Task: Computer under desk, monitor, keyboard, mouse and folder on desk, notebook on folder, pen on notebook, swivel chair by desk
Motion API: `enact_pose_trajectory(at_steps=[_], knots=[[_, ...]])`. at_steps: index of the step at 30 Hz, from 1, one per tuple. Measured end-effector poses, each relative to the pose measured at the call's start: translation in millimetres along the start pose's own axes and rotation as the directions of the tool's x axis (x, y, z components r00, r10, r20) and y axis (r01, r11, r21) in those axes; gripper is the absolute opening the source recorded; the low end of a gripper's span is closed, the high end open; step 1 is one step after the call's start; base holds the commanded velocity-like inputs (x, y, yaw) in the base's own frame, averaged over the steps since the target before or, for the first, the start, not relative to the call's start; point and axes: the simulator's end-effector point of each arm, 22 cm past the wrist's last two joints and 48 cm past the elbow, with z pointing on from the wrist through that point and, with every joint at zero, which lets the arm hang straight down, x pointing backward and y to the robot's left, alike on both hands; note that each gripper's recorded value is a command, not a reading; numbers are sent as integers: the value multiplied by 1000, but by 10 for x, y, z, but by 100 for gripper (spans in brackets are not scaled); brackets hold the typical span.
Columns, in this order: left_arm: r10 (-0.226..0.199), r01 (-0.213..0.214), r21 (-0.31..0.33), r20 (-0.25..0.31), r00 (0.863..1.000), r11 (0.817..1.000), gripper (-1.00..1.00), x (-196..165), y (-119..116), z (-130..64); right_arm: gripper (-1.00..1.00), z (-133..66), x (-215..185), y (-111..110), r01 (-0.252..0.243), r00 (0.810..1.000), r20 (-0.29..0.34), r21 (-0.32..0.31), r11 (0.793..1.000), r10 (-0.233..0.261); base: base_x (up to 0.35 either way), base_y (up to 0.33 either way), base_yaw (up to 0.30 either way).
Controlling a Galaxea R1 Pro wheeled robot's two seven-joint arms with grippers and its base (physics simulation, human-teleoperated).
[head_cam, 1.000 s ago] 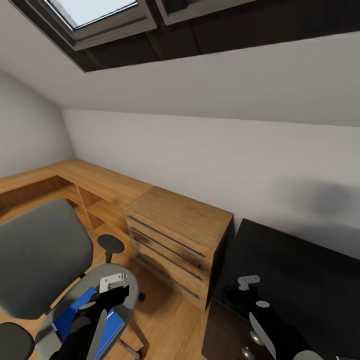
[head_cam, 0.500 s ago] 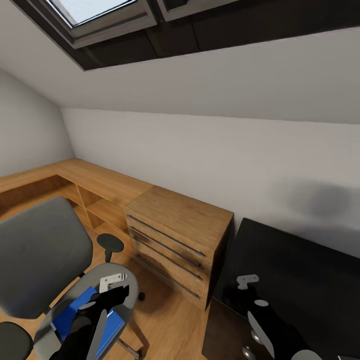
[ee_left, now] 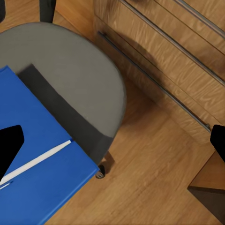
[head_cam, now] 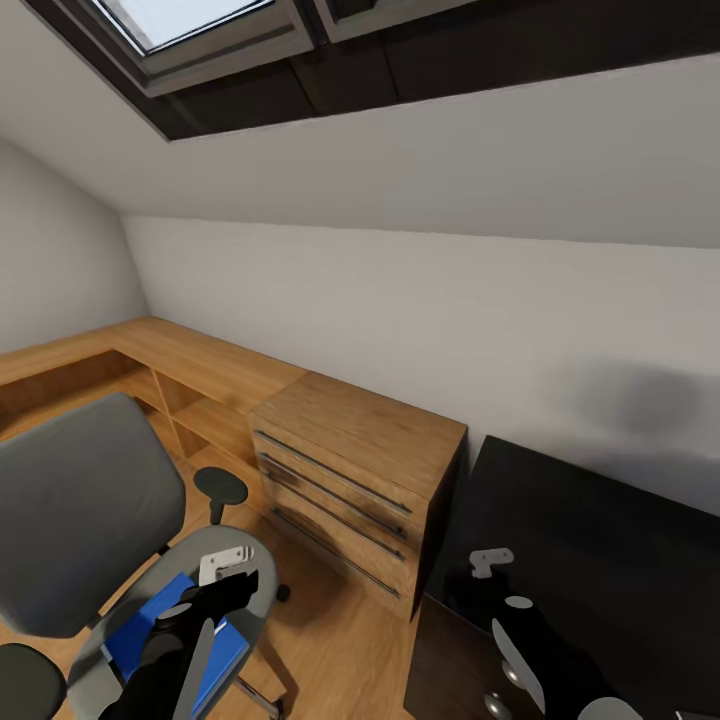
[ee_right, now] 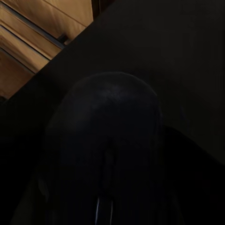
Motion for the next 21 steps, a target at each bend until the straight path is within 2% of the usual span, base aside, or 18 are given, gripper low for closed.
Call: enact_pose_trajectory(at_steps=[21], knots=[[0, 0, 0, 0, 1000, 1000, 100, -1, 3, 0, -100, 0, 0, -3, 0, 1000, 0, 1, 1000, 0, 0, 0, 0]])
